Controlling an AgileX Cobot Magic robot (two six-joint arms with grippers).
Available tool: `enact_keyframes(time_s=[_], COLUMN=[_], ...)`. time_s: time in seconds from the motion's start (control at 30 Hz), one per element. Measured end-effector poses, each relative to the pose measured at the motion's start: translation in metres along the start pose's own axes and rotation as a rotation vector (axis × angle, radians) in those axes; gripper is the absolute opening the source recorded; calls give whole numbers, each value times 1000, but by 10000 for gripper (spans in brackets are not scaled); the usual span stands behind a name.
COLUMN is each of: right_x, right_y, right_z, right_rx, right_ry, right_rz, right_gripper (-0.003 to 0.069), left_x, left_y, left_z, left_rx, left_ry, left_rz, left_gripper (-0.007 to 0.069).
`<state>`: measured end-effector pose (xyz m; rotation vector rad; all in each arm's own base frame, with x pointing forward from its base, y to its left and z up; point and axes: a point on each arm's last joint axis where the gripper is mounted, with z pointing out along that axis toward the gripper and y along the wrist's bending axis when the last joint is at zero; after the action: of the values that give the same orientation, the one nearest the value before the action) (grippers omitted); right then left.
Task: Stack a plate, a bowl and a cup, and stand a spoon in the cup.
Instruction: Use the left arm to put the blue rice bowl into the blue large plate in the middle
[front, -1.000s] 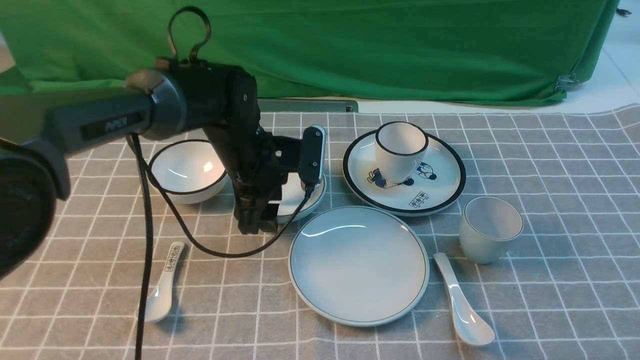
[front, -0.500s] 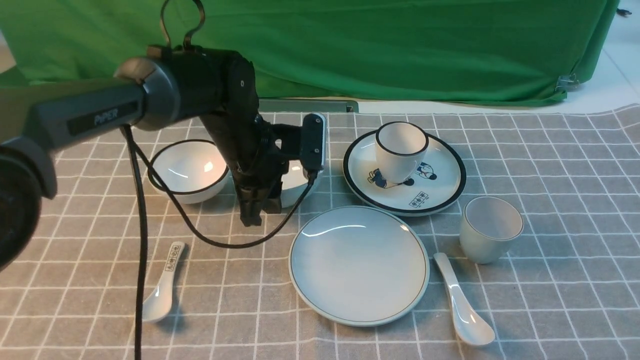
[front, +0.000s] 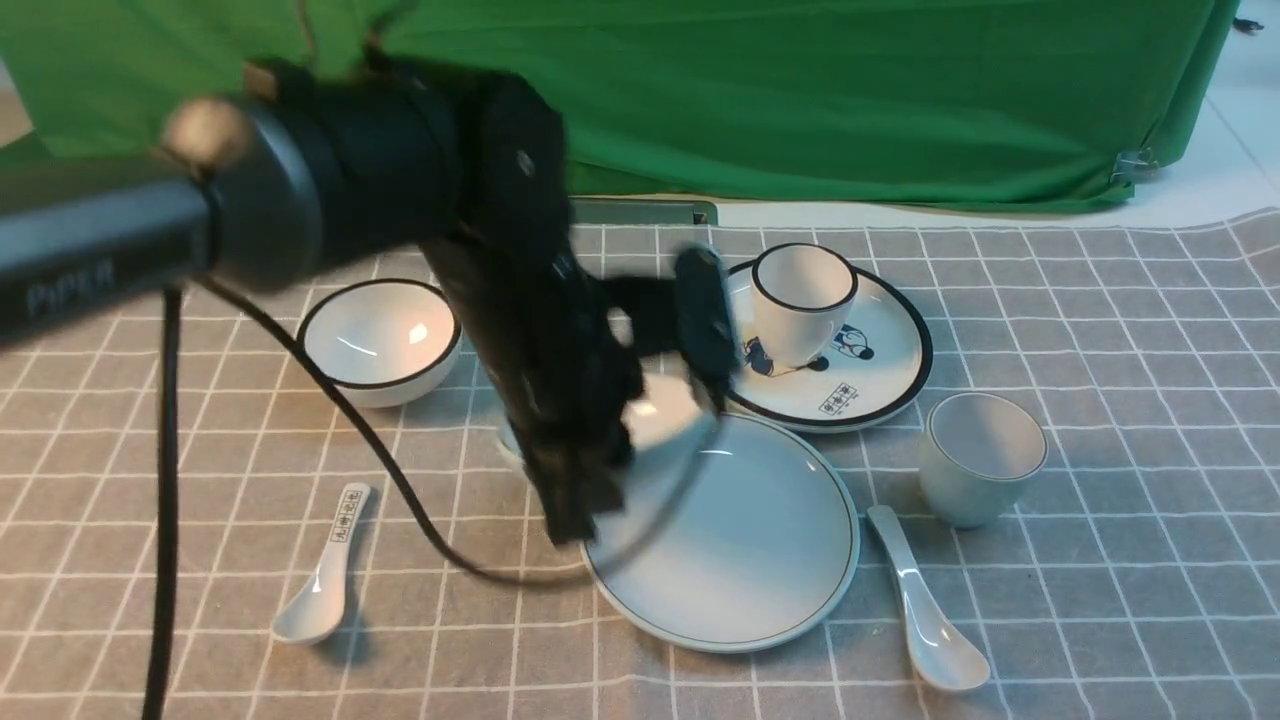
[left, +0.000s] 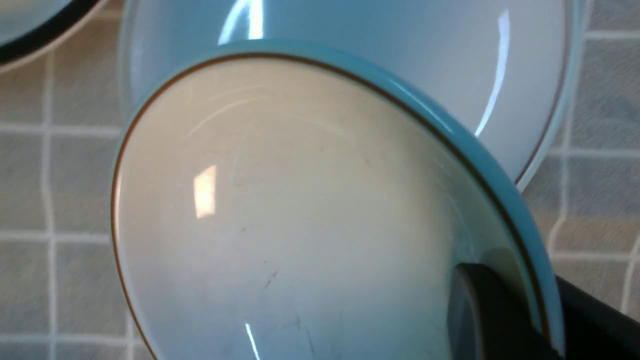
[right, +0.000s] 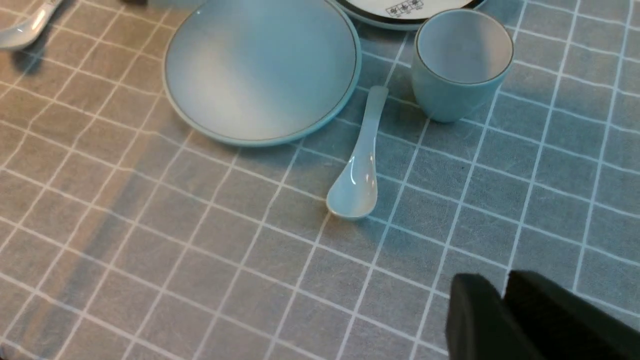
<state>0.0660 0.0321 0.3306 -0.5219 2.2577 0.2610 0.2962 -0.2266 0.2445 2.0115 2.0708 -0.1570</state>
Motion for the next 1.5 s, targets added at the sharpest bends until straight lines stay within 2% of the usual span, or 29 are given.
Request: enact_keyframes(time_s=[0.1,0.27,0.6,0.7,0.77,0.83,0.9,1.03,1.17,1.23,1.3,1.37,1.4,1.43,1.5], right_x=[0,0,1,1,0,-3,-6,-12,-25,-34,-45,-61,-65,-80,-92], right_y=[0,0,1,0,0,-3,-6,-12,-17,-20,-22,-25,-25,-24,-21], right_z=[0,0,0,0,3,9,18,34,47,55,61,77,78,98,115], right_rx=[0,-1,-6,-8,-10,-16,-24,-40,-57,-81,-103,-137,-141,-173,-190], right_ry=[0,0,10,11,25,57,99,176,227,245,251,287,285,329,365], right_rz=[0,1,5,40,63,76,88,111,121,127,124,114,107,80,42], right_gripper=[125,129,143,187,256,332,378,391,367,357,351,345,345,344,344], left_x=[-18,-42,-41,-41,-41,-40,-40,-39,-39,-39,-39,-39,-39,-35,-31], left_y=[-17,-27,-27,-27,-26,-26,-26,-26,-25,-25,-25,-28,-30,-37,-46], left_z=[15,31,52,52,52,52,52,52,47,36,19,-12,-18,-46,-68], left_rx=[-29,-82,-70,-78,-81,-86,-90,-87,-108,-140,-182,-231,-238,-258,-275], left_ry=[-27,-83,-17,-16,-18,-12,-5,2,3,-9,-38,-97,-108,-154,-202], left_rz=[47,105,151,156,156,164,171,174,130,70,9,-92,-109,-183,-202], left_gripper=[39,39,39,59,111,200,295,429,466,451,396,284,260,130,66])
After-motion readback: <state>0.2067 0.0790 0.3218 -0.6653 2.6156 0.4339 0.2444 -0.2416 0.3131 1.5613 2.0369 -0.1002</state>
